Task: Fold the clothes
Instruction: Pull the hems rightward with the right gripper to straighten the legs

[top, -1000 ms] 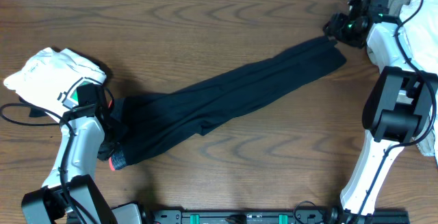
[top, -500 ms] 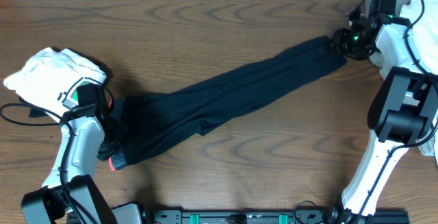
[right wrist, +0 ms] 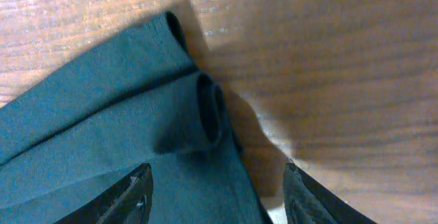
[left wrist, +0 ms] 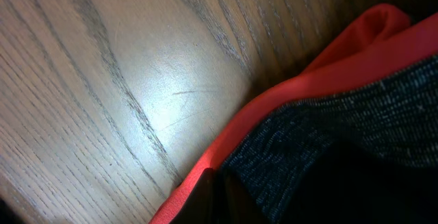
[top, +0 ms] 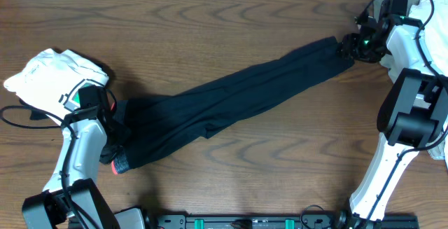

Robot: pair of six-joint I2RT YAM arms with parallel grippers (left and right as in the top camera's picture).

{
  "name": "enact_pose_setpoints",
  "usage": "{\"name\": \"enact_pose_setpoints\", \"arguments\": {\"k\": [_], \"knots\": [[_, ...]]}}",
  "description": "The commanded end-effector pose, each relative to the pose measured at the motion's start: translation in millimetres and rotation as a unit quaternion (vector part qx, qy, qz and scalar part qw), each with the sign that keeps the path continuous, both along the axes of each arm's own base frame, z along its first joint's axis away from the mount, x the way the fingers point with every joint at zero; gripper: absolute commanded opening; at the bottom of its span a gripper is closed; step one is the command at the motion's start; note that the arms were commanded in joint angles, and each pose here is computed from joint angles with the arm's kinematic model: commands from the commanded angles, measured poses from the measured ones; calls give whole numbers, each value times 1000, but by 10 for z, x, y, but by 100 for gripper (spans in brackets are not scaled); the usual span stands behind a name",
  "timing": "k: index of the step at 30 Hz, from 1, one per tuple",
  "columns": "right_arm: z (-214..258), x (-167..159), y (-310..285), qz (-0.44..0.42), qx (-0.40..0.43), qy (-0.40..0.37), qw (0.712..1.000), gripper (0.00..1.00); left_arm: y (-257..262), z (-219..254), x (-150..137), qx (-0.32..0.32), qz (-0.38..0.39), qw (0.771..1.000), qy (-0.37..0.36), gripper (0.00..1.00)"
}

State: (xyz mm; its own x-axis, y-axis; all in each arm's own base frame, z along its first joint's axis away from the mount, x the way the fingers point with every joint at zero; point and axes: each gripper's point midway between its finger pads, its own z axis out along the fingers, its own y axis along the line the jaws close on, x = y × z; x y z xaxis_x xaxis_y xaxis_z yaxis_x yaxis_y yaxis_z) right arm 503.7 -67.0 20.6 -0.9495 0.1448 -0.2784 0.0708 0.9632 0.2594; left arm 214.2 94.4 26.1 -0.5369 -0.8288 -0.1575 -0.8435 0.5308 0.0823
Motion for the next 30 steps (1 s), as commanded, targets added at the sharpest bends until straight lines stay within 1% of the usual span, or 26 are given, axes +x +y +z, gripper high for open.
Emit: {"name": "enact_pose_setpoints", "arguments": {"k": [1,11,15,19,20,21,22,25,26,28,30], "knots": [[33,7,86,21,-9,-9,1000,61,6,-17,-24,1,9,1000,4,6],[-329,-34,249,36,-2,21,999,61,6,-17,-24,1,9,1000,4,6],[-362,-50,298,48,-3,25,999,61,6,-17,-24,1,9,1000,4,7],[-364,-49,292,51,-6,24,998,60,6,-17,-25,1,9,1000,4,17],[-365,-51,295,52,-6,24,998,59,6,-17,-25,1,9,1000,4,23],[-364,-50,296,52,-6,24,998,57,6,-17,-25,1,9,1000,4,26],[-364,-50,301,52,-5,24,998,52,6,-17,-25,1,9,1000,4,27],[-363,-68,338,69,-4,24,997,42,6,-17,-25,1,9,1000,4,29],[-367,-76,334,70,-6,26,997,36,6,-17,-25,1,9,1000,4,29],[-370,-82,328,70,-7,27,997,17,6,-17,-25,1,9,1000,4,29],[-370,-83,319,68,-7,27,997,10,6,-17,-25,1,9,1000,4,30]]}}
